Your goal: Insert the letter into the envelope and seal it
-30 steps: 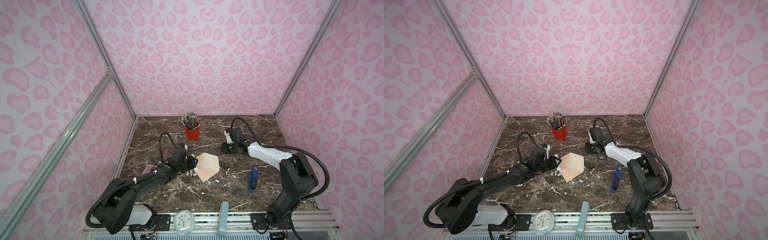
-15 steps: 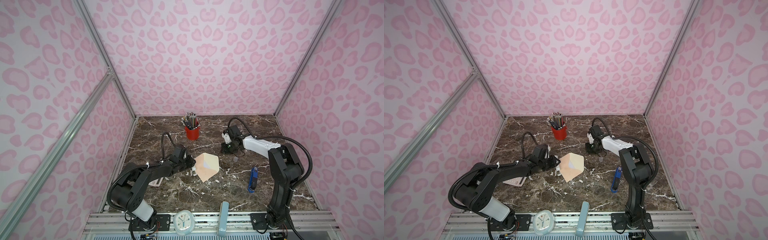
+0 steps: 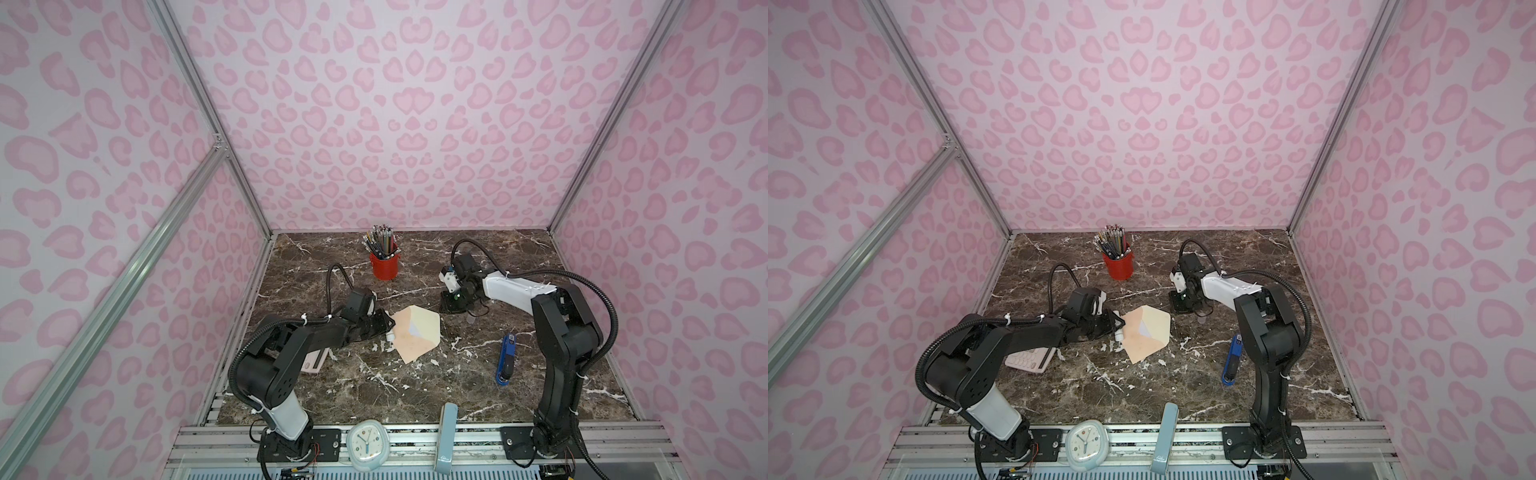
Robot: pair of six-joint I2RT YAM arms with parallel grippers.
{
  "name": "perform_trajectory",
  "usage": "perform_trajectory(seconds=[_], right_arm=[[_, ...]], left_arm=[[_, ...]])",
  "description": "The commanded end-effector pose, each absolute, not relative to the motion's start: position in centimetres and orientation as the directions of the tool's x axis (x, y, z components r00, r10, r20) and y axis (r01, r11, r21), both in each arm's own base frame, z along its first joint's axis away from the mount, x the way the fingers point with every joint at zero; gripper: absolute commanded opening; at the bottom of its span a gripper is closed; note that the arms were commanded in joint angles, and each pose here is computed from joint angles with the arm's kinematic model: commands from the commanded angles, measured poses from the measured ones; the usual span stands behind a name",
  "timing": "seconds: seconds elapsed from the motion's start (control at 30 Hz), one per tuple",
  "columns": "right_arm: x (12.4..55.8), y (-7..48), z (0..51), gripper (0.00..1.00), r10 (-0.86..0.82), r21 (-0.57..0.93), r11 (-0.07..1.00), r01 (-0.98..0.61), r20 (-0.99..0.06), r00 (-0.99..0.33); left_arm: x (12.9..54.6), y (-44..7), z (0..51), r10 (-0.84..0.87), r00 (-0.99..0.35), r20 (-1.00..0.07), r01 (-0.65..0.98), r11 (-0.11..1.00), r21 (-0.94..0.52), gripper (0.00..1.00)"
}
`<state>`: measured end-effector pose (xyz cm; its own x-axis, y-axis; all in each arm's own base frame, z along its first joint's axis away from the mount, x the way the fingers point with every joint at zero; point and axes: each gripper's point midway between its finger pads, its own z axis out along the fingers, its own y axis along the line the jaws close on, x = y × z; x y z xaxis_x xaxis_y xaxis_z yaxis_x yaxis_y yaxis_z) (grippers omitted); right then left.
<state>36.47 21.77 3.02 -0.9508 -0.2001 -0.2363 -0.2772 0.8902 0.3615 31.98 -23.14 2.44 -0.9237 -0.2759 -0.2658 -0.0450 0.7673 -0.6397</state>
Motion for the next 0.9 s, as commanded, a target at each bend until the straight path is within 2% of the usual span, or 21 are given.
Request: perform_trajectory(seconds=[0.0, 0.47, 0.87], right_arm=[[35.1, 22.3, 2.4, 0.18, -0.239, 0.383, 0.874, -0.299, -0.197, -0.951], [32.5, 25.0, 3.9, 0.15, -0.311, 0.459, 0.812, -0.362, -0.185, -0.932], [30.6, 27.3, 3.4, 0.15, -0.374, 0.418, 0.814, -0.403, -0.155, -0.915]], left_arm=[[31.4, -22.5, 1.3, -0.263, -0.933, -0.246, -0.061, 0.788, -0.612, 0.04], [31.1, -22.3, 0.7, -0.253, -0.939, -0.233, -0.061, 0.789, -0.611, 0.04], [31.0, -22.6, 0.5, -0.247, -0.944, -0.218, -0.06, 0.78, -0.623, 0.04]])
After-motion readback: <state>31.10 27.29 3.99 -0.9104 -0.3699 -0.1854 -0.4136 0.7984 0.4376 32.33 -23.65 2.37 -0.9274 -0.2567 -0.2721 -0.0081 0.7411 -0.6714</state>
